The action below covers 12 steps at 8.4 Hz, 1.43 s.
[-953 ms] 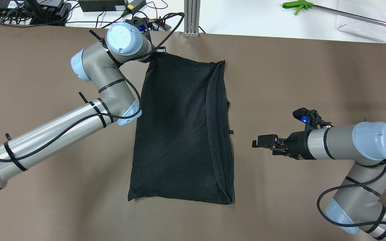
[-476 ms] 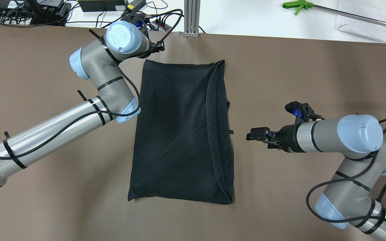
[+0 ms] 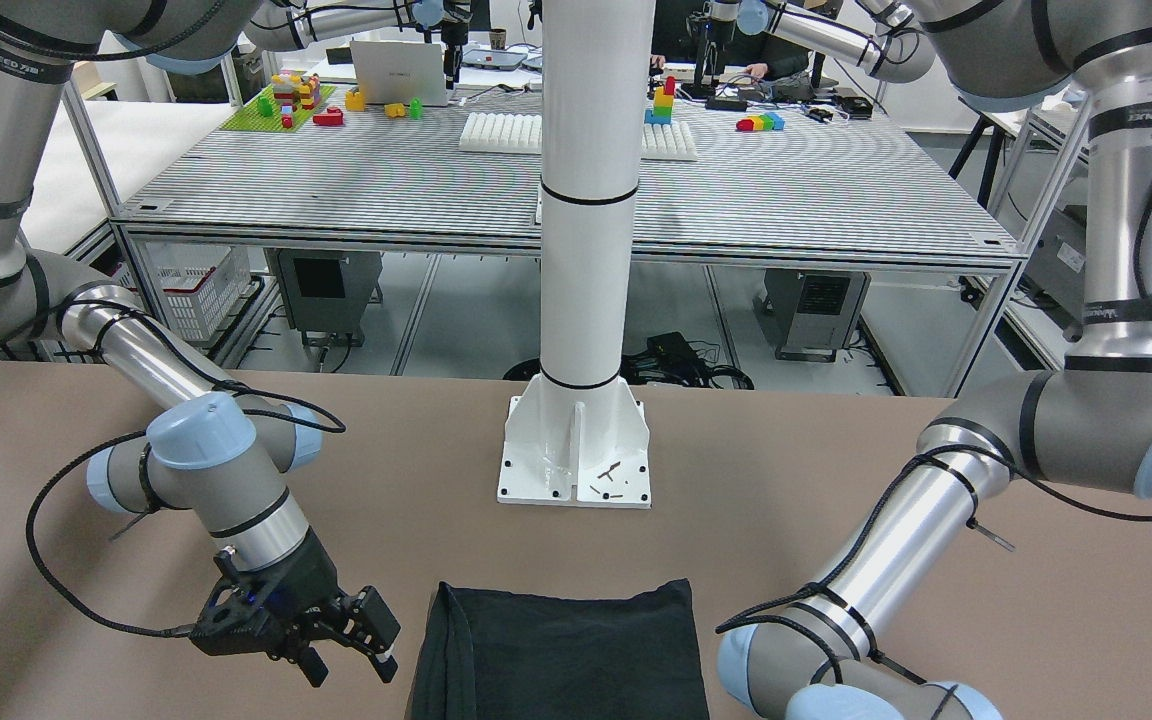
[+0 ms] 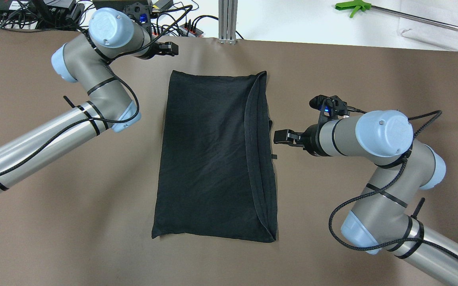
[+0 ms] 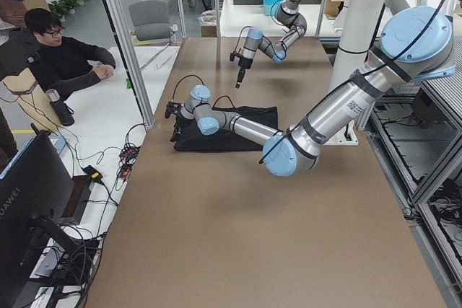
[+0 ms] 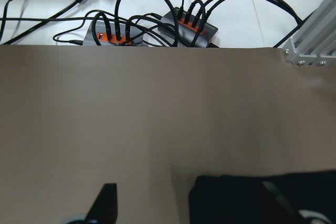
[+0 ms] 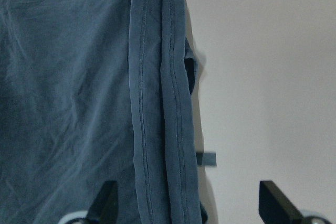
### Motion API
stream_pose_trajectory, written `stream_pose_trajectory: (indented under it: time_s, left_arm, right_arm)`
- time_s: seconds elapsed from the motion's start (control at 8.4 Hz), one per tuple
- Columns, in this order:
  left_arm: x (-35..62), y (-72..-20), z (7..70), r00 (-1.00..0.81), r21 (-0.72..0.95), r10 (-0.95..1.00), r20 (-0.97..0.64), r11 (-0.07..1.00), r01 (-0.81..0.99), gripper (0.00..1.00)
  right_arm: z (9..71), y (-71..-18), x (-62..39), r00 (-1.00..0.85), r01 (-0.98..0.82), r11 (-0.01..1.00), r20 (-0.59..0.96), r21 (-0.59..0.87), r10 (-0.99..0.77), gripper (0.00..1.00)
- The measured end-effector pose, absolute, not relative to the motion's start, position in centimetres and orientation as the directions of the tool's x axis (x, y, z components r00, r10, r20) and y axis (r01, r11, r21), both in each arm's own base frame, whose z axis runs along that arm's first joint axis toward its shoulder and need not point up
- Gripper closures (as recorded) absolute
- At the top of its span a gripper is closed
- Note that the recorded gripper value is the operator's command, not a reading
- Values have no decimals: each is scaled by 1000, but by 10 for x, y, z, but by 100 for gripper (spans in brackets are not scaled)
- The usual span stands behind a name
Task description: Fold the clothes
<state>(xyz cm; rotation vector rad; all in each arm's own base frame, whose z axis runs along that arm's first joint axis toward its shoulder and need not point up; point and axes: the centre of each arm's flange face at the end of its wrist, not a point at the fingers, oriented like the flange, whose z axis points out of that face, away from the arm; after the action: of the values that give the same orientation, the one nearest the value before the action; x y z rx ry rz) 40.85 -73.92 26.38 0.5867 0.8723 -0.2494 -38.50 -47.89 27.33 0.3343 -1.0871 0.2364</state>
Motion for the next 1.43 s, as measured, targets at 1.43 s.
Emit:
stream_pose_trajectory:
  time_s: [1.43]
  left_arm:
    - [377, -738, 310, 589, 394, 95, -802, 826, 403, 10]
  right_arm:
    - [236, -617, -566, 778, -336, 807, 626, 486, -54, 25]
